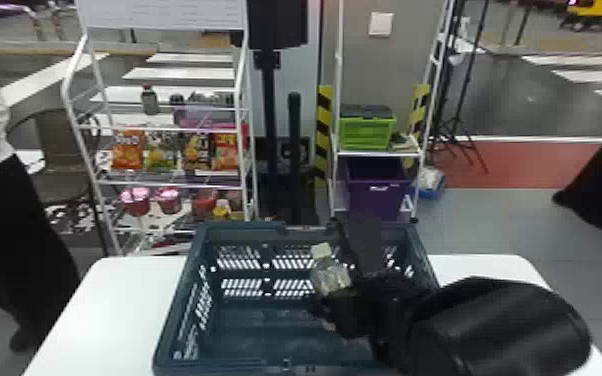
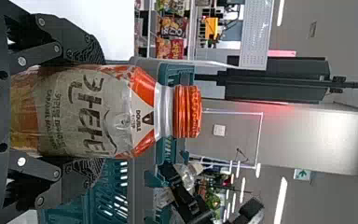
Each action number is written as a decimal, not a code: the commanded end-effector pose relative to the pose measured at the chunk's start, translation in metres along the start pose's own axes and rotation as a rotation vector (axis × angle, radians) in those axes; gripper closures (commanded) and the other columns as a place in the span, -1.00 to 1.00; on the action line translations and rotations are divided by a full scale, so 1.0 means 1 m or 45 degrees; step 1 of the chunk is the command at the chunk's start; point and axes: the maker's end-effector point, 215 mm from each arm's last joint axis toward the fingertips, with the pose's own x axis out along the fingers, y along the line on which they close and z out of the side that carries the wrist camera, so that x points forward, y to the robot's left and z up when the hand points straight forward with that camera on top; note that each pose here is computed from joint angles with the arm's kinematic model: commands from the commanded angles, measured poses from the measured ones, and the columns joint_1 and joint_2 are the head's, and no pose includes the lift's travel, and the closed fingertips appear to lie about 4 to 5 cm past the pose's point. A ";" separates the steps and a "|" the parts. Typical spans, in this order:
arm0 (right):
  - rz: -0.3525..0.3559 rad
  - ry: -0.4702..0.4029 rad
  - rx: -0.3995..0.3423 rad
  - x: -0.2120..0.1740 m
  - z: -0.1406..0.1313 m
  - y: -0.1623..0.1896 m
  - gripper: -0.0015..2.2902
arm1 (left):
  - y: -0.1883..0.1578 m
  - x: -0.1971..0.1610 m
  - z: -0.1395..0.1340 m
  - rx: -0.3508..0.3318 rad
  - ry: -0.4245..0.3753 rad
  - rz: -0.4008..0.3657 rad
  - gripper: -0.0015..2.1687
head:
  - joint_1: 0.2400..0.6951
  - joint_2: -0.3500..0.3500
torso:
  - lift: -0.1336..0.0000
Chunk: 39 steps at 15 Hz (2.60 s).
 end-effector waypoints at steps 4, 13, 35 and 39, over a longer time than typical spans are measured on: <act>0.038 -0.226 0.058 -0.068 0.032 0.015 0.45 | -0.005 0.008 -0.003 -0.003 0.022 -0.011 0.98 | 0.14 0.00 | 1.00; -0.154 -0.913 0.078 -0.198 0.048 -0.055 0.45 | -0.028 0.017 -0.014 -0.021 0.055 -0.056 0.98 | 0.14 0.00 | 1.00; -0.406 -0.833 0.191 -0.264 -0.193 -0.050 0.45 | 0.007 0.033 0.017 -0.008 -0.046 0.071 0.98 | 0.14 0.00 | 1.00; -0.405 -0.817 0.176 -0.269 -0.198 -0.047 0.45 | 0.008 0.028 0.017 -0.015 -0.069 0.085 0.98 | 0.14 0.00 | 1.00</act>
